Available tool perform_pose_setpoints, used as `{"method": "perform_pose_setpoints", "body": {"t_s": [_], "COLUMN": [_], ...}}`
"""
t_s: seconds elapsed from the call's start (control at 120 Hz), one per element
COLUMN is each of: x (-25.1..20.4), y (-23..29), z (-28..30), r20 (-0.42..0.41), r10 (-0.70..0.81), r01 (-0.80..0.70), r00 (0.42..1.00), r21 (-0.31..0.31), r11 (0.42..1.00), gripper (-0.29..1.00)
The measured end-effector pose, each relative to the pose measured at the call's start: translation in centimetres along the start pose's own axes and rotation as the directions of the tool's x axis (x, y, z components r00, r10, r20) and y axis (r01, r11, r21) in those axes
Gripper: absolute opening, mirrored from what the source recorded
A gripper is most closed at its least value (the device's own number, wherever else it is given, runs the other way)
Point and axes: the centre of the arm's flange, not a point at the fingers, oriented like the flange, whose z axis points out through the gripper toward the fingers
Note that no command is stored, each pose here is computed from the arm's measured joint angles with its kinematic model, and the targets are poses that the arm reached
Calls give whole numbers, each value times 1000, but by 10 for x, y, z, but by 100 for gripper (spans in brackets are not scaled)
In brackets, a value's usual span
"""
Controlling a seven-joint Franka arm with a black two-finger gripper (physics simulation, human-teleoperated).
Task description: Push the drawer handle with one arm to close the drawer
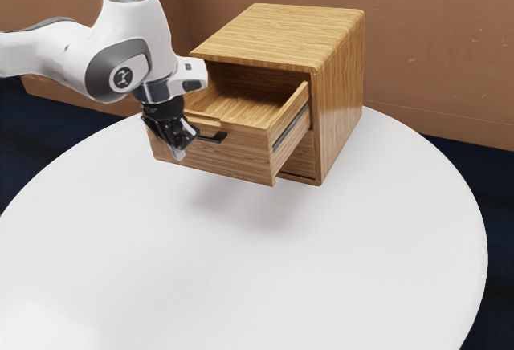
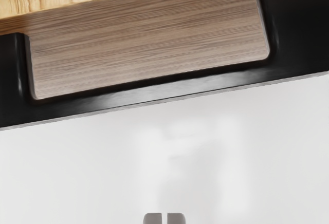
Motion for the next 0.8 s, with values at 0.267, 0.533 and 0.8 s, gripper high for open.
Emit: {"method": "perform_pose_setpoints", "body": {"t_s": [0.267, 0.533, 0.8], "x": [46, 93, 132], "y": [-1, -12, -19], "z": [7, 18, 26], "r20": [-31, -63, -109], "r10": [54, 64, 83], "r01": [-54, -65, -84], "r00": [998, 996, 991], "r21": [-6, -8, -2], "r11": [998, 998, 996], "gripper": [-8, -8, -8]}}
